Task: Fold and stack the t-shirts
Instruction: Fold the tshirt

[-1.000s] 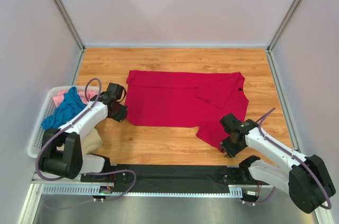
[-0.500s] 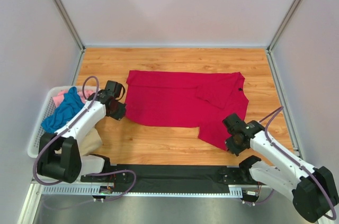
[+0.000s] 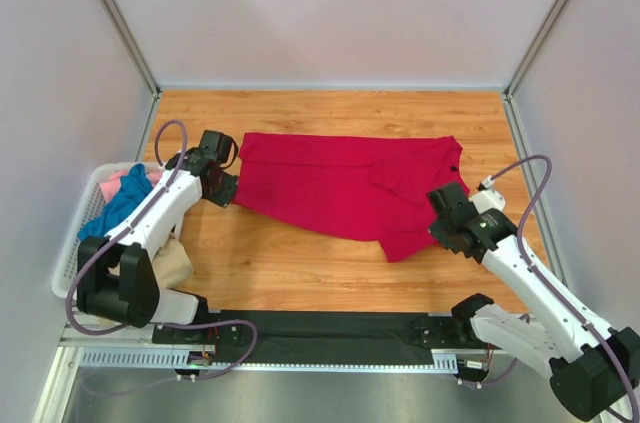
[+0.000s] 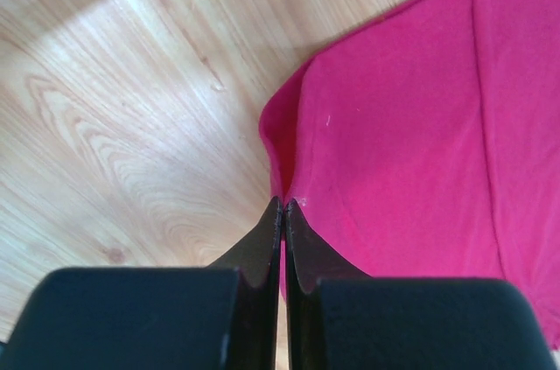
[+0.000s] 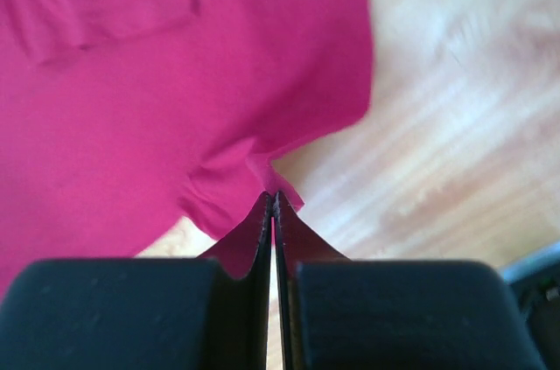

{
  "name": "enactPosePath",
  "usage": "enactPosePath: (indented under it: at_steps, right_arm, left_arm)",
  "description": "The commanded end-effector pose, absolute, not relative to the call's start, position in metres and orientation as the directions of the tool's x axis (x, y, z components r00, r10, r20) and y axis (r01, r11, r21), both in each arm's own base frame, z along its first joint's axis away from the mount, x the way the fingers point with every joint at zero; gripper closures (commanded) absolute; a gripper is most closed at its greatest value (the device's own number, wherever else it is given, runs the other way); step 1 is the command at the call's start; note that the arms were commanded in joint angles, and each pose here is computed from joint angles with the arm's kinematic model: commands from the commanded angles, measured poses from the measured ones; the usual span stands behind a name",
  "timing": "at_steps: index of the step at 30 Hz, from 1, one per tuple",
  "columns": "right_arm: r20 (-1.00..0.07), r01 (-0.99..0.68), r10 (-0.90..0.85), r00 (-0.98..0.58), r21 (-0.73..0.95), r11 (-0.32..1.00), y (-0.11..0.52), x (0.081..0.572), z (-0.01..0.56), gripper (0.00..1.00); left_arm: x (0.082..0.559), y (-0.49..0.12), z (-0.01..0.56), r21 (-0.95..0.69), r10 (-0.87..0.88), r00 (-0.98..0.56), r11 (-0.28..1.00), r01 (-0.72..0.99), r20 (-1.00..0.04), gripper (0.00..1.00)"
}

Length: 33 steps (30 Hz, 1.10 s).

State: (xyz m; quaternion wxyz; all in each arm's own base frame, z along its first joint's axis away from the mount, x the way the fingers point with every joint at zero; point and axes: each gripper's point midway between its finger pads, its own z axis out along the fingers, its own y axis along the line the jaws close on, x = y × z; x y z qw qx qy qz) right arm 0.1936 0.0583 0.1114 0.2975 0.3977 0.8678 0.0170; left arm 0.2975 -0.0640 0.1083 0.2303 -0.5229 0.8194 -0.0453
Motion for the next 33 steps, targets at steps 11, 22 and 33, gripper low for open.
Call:
enactPosePath:
  at_steps: [11,22,33]
  right_arm:
    - [-0.673,0.396,0.523,-0.523,0.351,0.848,0.036,0.329,0.160,1.00]
    - [-0.653,0.321,0.447,-0.611,0.312,0.894,0.039,0.386,0.159,1.00]
    - [-0.672,0.329,0.394,-0.626,0.230,0.916,0.029,0.422,0.162,1.00]
  left_arm:
    - [0.335,-0.046,0.109,-0.149,-0.846,-0.323,0.417,-0.897,-0.423,1.00]
    - [0.369,-0.039,0.087,-0.031,-0.848,-0.309,0.356,-0.934,-0.430,1.00]
    - [0.399,-0.043,0.075,-0.014,-0.843,-0.325,0.366,-0.931,-0.429,1.00]
